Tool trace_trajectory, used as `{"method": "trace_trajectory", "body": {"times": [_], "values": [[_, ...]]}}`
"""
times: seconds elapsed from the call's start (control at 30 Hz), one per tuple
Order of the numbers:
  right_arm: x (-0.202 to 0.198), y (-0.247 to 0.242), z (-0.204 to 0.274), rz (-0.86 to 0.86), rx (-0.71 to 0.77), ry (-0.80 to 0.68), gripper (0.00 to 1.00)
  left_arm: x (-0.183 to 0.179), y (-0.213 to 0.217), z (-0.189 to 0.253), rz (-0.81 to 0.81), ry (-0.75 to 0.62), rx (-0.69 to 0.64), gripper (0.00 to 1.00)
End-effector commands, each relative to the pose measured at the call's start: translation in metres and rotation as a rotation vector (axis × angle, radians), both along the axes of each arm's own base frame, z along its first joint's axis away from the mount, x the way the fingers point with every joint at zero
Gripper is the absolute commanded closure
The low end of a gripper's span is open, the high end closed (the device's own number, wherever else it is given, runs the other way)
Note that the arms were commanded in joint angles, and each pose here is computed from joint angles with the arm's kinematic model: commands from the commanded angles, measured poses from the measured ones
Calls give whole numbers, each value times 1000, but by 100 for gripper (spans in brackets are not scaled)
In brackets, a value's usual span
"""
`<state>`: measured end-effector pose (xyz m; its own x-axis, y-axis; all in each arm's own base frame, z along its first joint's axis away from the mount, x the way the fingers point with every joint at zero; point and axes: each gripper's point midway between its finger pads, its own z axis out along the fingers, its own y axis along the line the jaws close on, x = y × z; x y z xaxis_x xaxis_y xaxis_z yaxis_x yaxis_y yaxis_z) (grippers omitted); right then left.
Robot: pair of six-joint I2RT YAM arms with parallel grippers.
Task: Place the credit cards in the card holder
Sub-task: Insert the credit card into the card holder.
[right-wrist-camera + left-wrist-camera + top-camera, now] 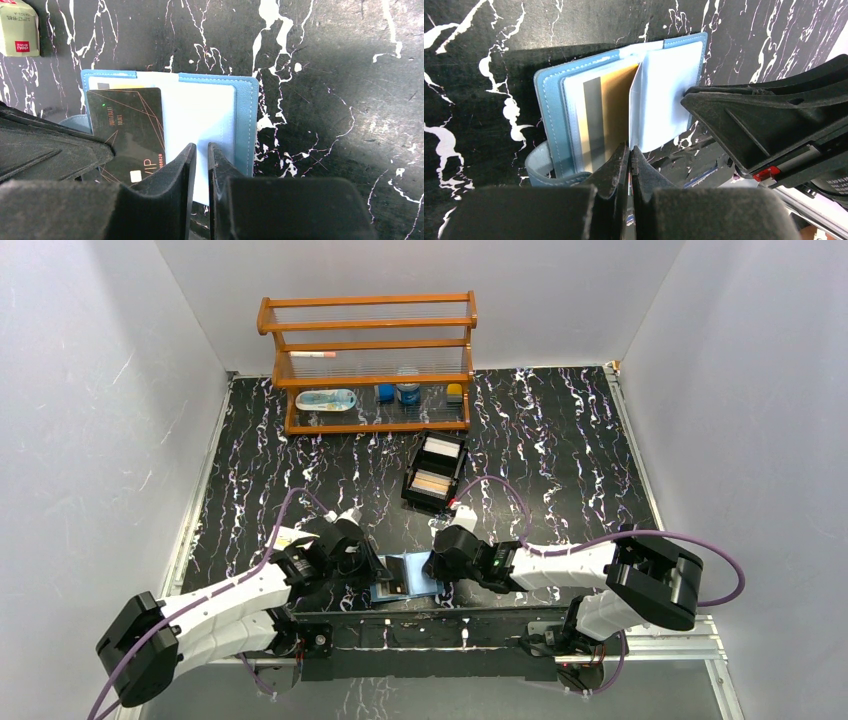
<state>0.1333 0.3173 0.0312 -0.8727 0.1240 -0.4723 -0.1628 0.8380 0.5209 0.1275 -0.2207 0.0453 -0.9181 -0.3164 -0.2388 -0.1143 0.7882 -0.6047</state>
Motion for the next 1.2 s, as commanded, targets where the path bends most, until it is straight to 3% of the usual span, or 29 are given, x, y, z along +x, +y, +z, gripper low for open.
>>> {"method": "trace_trajectory", "body": {"times": [0.0, 0.73, 1.17], "values": [[-9, -34, -30, -13, -137, 26, 77, 1, 9, 1, 27, -15, 18, 100], [-10, -32, -31, -7, -139, 31, 77, 8, -9, 12, 10, -79, -112, 100], [-10, -31, -31, -3, -137, 31, 77, 6, -2, 5, 22, -71, -79, 100]]}}
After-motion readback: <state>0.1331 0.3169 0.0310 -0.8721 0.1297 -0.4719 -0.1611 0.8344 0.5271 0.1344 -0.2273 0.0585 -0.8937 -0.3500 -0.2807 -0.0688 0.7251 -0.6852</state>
